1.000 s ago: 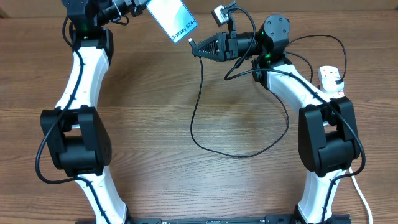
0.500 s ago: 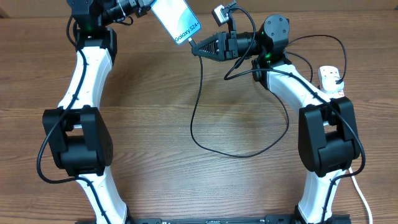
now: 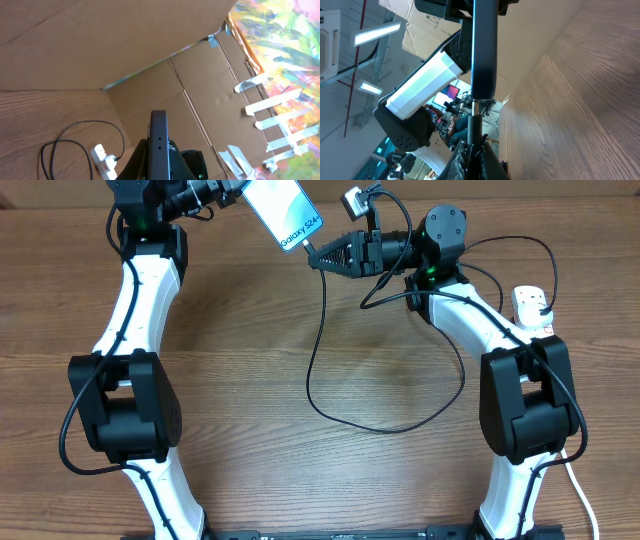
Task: Plug charger to phone and switch on socket
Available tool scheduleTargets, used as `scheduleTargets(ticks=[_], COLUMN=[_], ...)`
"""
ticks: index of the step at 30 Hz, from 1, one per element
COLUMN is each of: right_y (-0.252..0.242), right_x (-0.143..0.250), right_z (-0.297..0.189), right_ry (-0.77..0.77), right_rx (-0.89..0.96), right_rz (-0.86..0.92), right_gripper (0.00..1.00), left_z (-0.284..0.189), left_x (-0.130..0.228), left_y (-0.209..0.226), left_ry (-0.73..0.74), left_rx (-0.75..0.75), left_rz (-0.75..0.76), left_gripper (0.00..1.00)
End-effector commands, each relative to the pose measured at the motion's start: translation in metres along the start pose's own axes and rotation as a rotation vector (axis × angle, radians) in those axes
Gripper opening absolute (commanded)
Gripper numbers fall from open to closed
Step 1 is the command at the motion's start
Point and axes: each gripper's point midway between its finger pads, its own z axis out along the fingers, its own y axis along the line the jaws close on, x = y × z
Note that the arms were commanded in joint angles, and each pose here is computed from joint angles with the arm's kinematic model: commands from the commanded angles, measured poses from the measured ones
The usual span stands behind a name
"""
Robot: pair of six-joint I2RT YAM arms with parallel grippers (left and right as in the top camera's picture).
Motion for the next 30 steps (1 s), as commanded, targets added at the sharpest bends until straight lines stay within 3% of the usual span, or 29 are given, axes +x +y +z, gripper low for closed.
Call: scheduleTargets(ticks=[1,30], right_y=[-0.0011,-0.0025], right_x=[-0.0051,-0.0057], right_z=[-0.0034,-0.0041], right_ry=[-0.028,-0.032], right_rx=[0.008,0.012], right_rz=[-0.007,0.004], right_gripper=[0.04,0.04], left_z=[0.0012,-0.0031], left_x=[0.0018,-0.0010], left_y=[-0.0145,-0.0126], left_ry=[0.019,0.014], left_rx=[0.019,0.012], left_rz=[0.044,0.002], left_gripper=[0.04,0.04])
